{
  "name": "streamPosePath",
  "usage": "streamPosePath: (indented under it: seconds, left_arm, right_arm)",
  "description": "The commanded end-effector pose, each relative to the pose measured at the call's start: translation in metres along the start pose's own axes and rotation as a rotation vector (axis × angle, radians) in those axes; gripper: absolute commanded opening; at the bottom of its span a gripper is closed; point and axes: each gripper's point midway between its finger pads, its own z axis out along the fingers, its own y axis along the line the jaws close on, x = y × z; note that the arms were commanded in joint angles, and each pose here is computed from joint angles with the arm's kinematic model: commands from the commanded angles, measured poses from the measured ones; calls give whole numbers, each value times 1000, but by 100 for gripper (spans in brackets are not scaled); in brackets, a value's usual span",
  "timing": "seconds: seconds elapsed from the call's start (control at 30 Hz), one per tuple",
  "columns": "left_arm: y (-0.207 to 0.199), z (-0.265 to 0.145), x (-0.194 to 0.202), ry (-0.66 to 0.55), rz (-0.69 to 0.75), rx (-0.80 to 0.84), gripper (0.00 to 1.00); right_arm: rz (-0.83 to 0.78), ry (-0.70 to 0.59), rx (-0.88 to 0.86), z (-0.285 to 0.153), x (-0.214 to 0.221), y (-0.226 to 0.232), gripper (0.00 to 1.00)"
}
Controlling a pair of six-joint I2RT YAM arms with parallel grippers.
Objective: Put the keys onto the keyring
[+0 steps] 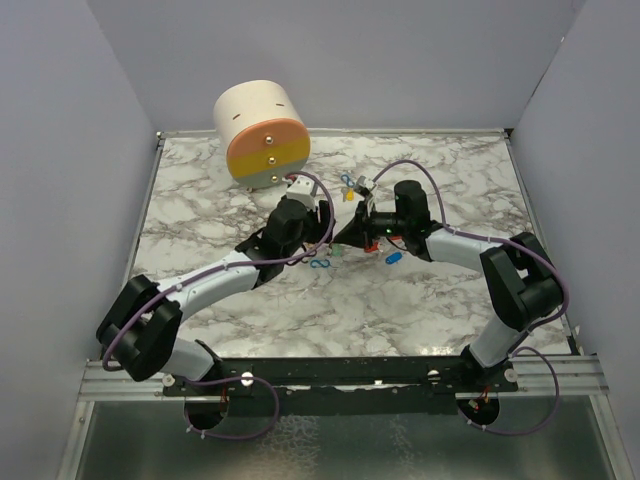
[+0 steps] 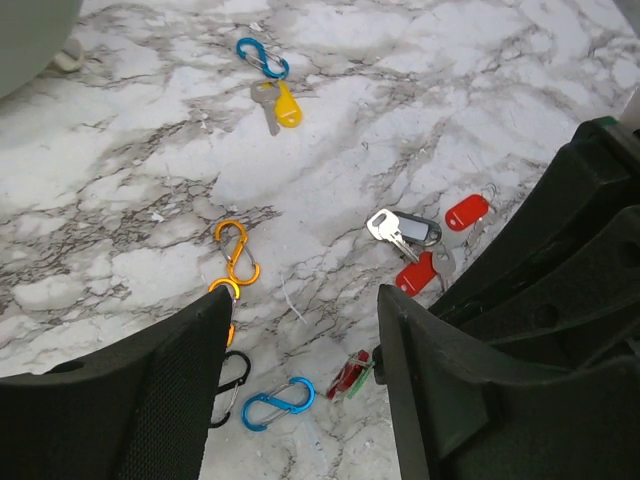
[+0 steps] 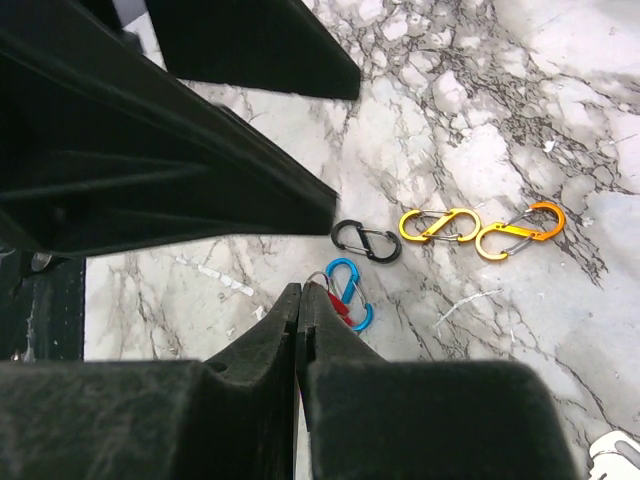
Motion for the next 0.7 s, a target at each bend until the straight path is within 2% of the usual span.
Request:
streamPosePath:
  seconds: [0.0,0.33,0.67]
  left_arm:
    - [20,-21,-21,-91,-44,-114,64]
    - [34,-39,-22,-107,-43,-166,68]
    - [39,-40,-13,-97,-33,-171,70]
  right_arm:
    - [-38,-25,49,4,-17,-10,1]
    - [30,-71,273,9,-40,-59,1]
    - [85,-114,573,6,-69,-151,1]
